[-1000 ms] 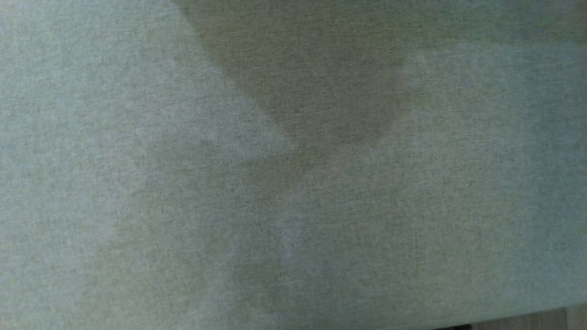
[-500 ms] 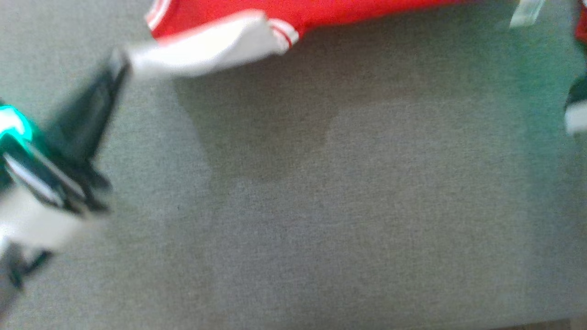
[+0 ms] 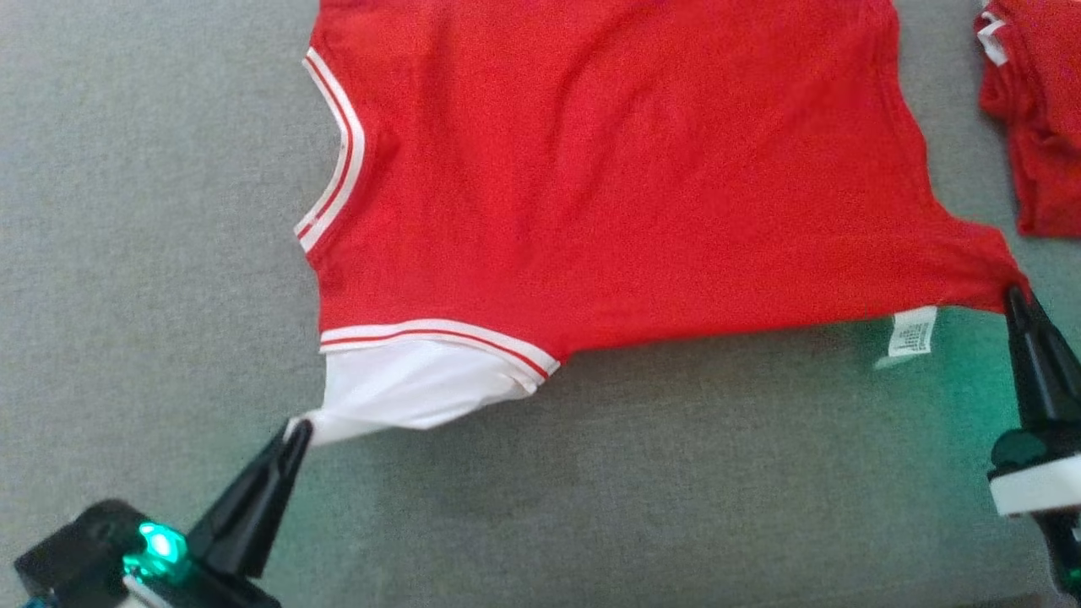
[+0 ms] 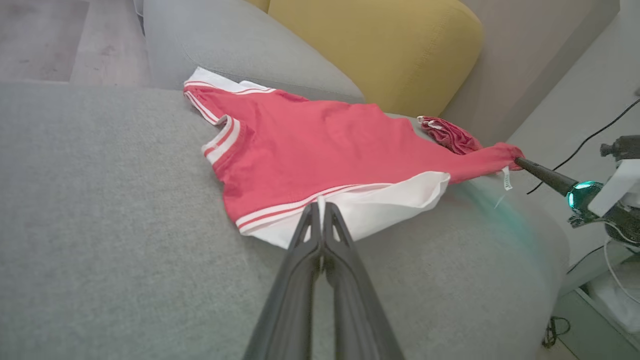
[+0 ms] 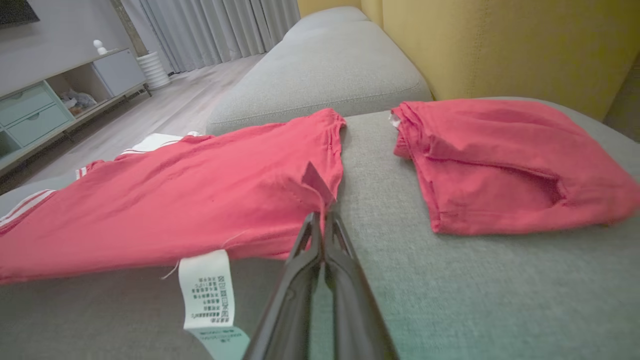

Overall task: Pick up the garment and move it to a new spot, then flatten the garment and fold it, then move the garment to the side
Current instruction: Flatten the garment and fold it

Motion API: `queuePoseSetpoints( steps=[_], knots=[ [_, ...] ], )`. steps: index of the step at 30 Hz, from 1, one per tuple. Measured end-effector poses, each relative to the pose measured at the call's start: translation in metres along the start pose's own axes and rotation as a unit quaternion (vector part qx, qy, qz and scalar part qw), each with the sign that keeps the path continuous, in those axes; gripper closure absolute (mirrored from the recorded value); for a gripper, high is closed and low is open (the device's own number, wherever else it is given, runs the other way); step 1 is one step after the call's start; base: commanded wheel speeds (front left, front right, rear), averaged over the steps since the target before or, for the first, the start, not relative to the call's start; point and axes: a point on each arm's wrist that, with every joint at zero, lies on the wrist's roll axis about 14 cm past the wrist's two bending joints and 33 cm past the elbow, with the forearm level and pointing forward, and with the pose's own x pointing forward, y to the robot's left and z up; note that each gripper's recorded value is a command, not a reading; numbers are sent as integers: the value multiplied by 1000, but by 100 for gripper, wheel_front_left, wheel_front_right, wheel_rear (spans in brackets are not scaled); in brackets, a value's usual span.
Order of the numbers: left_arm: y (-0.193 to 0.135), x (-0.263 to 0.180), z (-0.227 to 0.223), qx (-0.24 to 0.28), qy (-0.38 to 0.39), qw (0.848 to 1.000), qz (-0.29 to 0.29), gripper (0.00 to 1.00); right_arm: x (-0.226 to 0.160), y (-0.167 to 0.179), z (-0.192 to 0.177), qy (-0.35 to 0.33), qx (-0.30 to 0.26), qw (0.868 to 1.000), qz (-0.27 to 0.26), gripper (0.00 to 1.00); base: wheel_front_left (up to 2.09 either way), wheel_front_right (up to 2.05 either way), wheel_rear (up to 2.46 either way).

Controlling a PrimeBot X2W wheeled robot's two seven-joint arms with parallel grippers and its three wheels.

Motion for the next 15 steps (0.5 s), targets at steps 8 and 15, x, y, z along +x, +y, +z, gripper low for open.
queuePoseSetpoints(
  steps=[8, 15],
  knots=[
    [-5, 14, 26, 31, -16, 998, -48, 100, 4, 0, -1, 12, 10, 1000, -1, 100, 0, 0, 0],
    [-1, 42, 59, 90, -46, 991, -83, 100, 24, 6, 11, 0, 9, 1000, 9, 100, 0, 0, 0]
  ],
)
